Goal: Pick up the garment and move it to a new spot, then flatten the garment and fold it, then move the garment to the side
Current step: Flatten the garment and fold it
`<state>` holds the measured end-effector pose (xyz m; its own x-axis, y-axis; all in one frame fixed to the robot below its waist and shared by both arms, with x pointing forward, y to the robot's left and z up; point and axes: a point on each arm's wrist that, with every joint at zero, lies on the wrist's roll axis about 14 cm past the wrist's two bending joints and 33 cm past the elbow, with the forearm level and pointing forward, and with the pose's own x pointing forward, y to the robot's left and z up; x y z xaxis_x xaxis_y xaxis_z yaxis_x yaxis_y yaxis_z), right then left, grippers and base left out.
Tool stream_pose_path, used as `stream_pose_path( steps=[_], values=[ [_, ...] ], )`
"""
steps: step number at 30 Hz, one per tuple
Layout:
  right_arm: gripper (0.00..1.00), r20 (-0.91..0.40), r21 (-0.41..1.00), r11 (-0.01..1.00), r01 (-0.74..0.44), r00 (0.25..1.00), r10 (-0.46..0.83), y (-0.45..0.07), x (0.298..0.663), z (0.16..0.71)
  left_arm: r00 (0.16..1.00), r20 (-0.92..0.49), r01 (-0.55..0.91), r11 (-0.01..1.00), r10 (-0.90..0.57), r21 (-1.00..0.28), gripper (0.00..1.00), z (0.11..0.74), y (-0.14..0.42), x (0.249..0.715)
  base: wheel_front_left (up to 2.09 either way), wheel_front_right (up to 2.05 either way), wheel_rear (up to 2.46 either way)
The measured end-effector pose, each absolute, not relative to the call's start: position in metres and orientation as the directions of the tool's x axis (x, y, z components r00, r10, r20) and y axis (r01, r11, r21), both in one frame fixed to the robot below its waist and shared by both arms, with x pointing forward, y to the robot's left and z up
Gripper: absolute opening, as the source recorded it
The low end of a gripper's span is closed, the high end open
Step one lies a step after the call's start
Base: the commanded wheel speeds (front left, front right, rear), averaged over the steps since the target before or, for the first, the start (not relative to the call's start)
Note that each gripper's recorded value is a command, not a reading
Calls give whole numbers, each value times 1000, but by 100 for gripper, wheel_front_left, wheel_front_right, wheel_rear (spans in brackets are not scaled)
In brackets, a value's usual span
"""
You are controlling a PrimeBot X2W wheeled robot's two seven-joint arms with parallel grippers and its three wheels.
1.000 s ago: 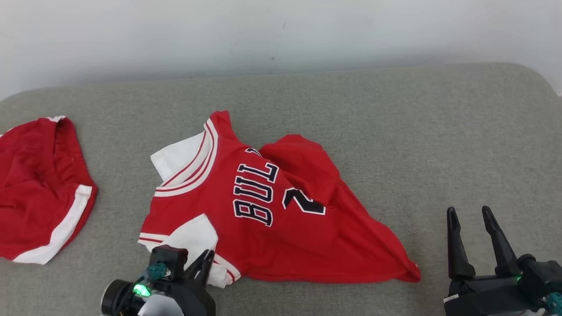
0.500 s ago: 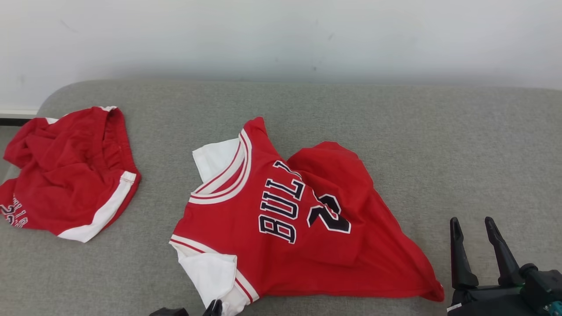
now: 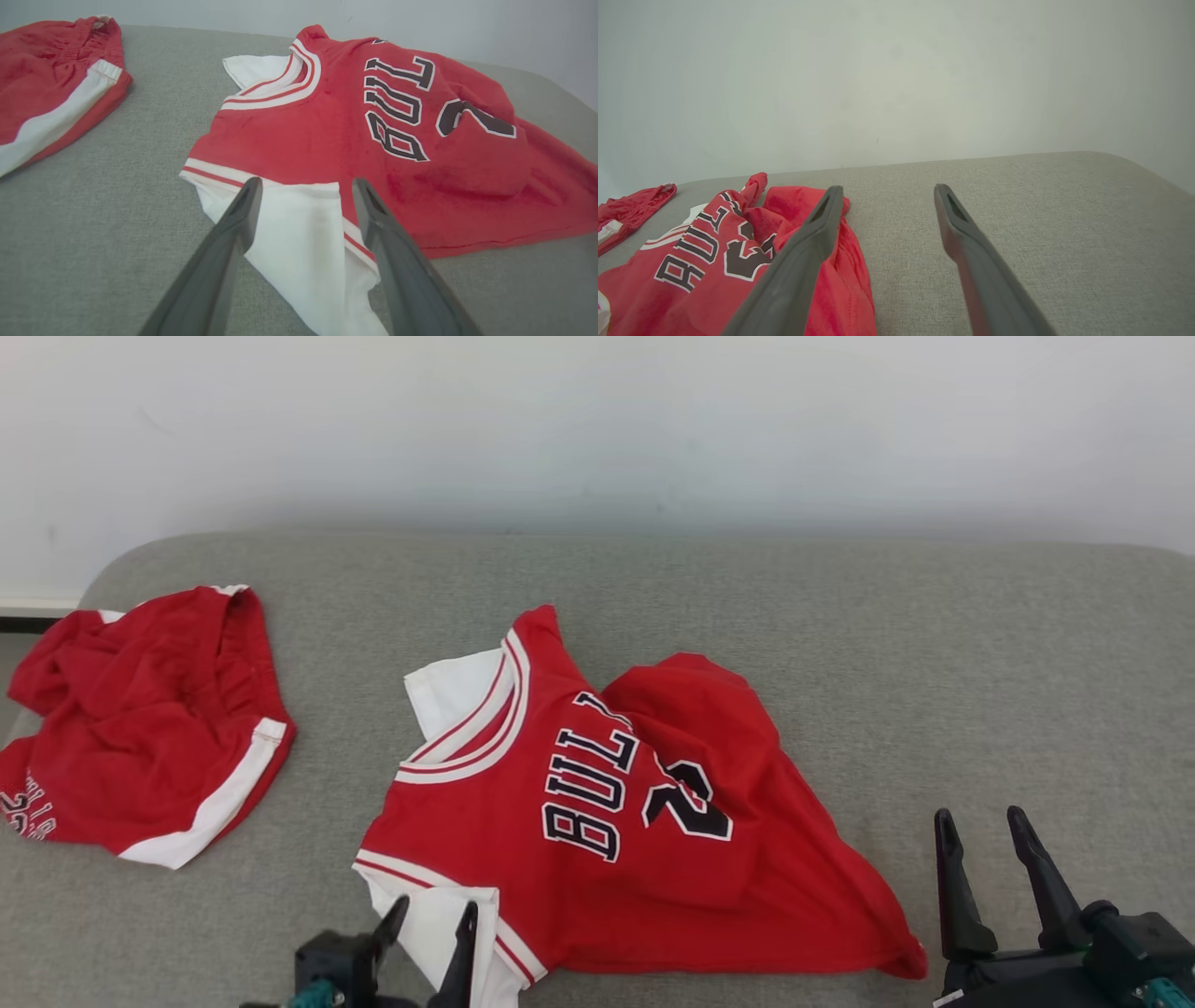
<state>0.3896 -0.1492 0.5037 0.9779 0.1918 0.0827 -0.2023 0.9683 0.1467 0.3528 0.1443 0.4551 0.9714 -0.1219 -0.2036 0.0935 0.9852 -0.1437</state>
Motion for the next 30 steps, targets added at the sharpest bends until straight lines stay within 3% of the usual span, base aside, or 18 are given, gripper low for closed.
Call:
stream_pose_path(
  steps=[16, 17, 18, 19, 30],
  values=[
    [100, 53, 154, 986, -68, 997, 61, -192, 376, 495, 895, -383, 213, 973, -231, -88, 100, 406, 118, 379, 0, 0, 0],
    [100, 51, 154, 986, -64, 997, 57, -193, 376, 494, 891, -392, 213, 973, -230, -87, 36, 403, 119, 379, 0, 0, 0],
    [100, 51, 154, 986, -64, 997, 57, -193, 376, 494, 891, -392, 213, 973, -230, -87, 11, 403, 119, 379, 0, 0, 0],
    [100, 50, 154, 986, -61, 997, 54, -194, 377, 493, 896, -383, 209, 974, -225, -84, 0, 404, 120, 381, 0, 0, 0],
    [100, 59, 161, 981, -112, 993, 104, -176, 383, 496, 954, -265, 122, 989, -141, -88, 0, 431, 145, 382, 0, 0, 0]
  ],
)
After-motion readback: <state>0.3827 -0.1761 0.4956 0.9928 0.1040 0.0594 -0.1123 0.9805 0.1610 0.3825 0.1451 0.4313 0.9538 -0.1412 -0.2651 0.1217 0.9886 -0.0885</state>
